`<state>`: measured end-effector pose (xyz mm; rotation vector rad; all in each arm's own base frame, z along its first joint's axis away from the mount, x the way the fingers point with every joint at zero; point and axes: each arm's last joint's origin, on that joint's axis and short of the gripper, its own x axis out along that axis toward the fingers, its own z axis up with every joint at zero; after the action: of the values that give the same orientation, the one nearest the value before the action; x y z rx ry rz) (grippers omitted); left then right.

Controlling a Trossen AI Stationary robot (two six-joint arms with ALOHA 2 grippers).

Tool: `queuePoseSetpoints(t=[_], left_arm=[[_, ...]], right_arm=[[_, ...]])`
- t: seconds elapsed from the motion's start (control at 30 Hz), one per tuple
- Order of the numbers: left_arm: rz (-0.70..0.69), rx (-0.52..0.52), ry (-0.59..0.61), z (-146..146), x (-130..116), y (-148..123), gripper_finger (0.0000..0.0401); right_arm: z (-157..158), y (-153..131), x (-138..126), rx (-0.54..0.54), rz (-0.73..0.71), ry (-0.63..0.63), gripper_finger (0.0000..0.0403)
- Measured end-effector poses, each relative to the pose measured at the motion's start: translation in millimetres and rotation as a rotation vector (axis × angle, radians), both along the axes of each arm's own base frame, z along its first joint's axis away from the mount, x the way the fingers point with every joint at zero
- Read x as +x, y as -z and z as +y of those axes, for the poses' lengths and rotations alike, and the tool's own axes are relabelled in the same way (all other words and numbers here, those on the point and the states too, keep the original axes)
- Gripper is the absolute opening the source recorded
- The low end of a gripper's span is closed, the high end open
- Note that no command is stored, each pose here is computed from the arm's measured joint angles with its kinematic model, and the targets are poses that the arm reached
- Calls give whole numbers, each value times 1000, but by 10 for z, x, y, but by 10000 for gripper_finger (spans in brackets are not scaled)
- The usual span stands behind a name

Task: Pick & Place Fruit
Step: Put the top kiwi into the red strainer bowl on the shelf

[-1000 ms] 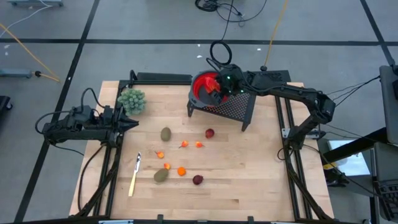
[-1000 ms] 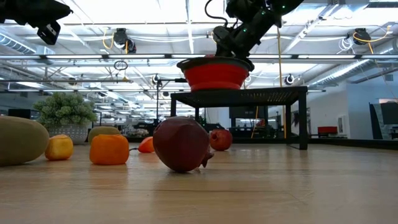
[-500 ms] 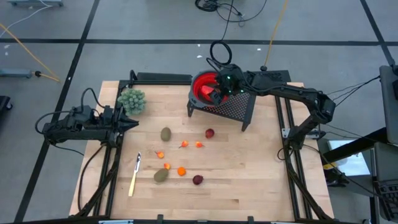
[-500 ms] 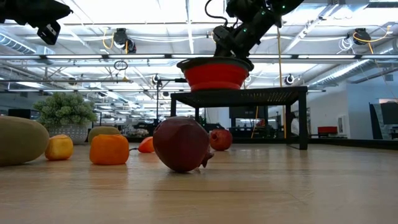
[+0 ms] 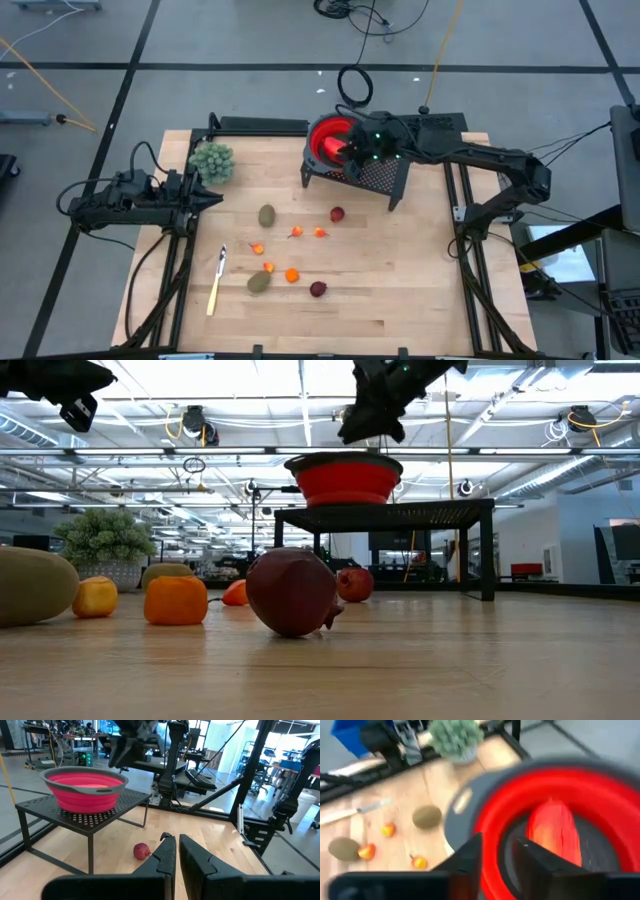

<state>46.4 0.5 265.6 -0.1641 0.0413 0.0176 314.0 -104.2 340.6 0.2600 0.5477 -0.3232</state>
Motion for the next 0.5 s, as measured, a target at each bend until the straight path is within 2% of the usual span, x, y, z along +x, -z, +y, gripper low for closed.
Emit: queuePoseSetpoints(t=[0.07, 0.13, 0.5], left_arm=[[0, -1, 0, 0, 0, 0, 21], [0, -3, 0, 0, 0, 0, 21], [0, 1, 2, 0, 0, 0, 21]], right_arm=[[67, -19, -29, -11, 14, -4, 27], [146, -67, -32, -43, -2, -18, 8], [584, -252, -135, -142, -23, 37, 1]])
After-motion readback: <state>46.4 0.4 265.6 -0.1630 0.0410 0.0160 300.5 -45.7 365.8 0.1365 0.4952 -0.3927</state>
